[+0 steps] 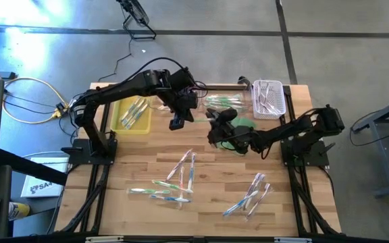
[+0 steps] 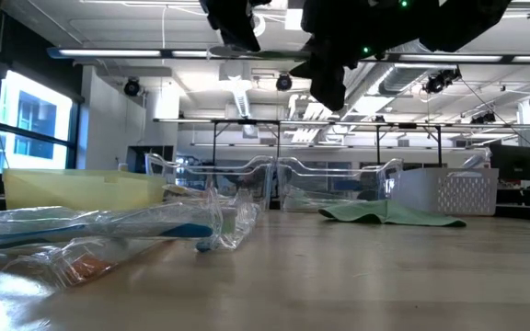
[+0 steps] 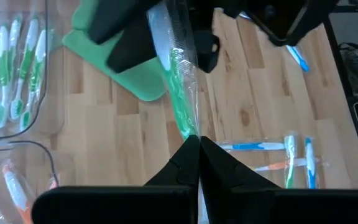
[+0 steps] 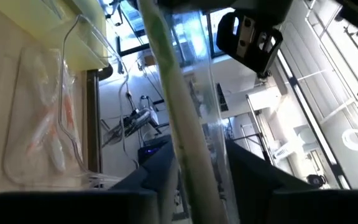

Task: Pick & Place Toothbrushes
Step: Put the green toothbrush into the right transparent bin

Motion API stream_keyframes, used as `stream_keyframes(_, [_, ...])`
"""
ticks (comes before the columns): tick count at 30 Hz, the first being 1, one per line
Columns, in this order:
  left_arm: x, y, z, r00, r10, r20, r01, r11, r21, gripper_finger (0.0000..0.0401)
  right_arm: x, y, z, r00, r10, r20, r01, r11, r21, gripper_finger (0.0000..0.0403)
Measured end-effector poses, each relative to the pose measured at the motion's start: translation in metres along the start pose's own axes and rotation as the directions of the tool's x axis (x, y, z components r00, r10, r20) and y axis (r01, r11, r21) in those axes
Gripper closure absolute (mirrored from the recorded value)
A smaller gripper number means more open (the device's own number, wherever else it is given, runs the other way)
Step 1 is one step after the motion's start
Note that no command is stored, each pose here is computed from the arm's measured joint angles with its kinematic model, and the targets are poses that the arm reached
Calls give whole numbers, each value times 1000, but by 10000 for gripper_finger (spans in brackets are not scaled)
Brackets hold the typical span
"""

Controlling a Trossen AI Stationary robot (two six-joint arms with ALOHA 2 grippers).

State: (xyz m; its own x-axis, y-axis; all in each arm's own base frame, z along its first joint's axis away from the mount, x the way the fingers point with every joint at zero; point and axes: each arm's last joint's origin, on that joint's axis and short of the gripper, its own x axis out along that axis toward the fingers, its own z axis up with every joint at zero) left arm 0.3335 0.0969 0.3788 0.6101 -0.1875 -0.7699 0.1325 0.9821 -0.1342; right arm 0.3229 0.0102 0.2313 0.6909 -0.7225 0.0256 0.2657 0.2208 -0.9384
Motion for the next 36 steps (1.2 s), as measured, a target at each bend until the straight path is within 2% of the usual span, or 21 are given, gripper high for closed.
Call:
stream_keyframes(6, [0,0,0,1000,3,0,-3,1000,5,401,-7,3,5,1000,13,17,-12,1000,-13,388])
stream_keyframes(21, [-1,1,2,1000,23,14,-23,1000,14,401,-8,3,4,1000,-2,-20,2,1000,-13,395])
stream_keyframes(24, [0,1,2,1000,25,13,-25,1000,15,401,-7,1,5,1000,-11,-23,11,1000,5,376])
stream_keyframes(31, [0,3,6,997,47,53,-48,998,30,401,-10,-7,8,996,-74,-42,75,997,12,280])
stream_keyframes(36, [0,4,6,996,78,52,-80,995,53,401,-17,-9,13,995,-92,-45,89,994,-61,223])
